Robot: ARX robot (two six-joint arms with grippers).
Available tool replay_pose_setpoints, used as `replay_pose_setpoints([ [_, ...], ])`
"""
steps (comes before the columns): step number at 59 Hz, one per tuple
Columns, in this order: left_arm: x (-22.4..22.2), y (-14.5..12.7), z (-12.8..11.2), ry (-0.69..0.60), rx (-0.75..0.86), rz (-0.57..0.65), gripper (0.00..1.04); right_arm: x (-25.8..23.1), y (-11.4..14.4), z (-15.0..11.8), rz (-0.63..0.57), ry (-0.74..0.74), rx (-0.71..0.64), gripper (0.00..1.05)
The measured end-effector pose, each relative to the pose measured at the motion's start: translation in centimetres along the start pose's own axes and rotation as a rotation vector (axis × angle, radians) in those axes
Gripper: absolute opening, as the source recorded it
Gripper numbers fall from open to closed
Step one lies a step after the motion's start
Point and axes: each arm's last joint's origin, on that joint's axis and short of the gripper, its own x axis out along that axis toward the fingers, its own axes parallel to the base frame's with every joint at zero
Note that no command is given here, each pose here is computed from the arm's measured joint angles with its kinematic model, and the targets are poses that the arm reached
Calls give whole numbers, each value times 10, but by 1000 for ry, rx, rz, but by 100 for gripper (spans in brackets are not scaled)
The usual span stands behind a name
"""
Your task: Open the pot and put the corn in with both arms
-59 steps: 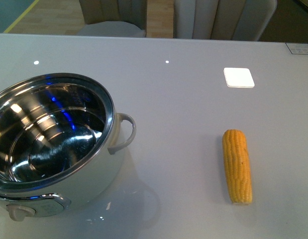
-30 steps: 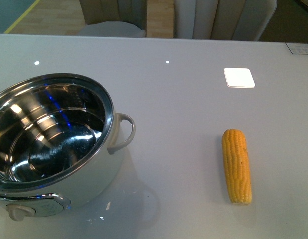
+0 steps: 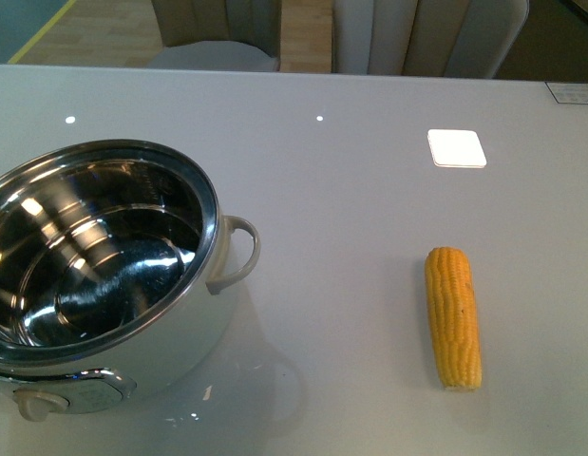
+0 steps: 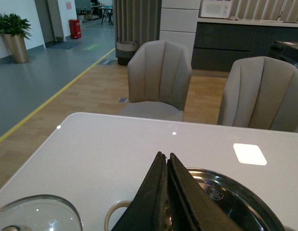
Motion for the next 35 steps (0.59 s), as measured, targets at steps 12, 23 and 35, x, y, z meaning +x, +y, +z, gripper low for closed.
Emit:
replay_pose_setpoints([
  [12, -8, -7, 2, -8, 1, -30, 3, 0, 0, 0, 0, 0, 0, 96],
  [23, -14, -7, 2, -9, 1, -31, 3, 0, 0, 0, 0, 0, 0, 96],
  [35, -19, -7, 2, -9, 1, -31, 3, 0, 0, 0, 0, 0, 0, 96],
])
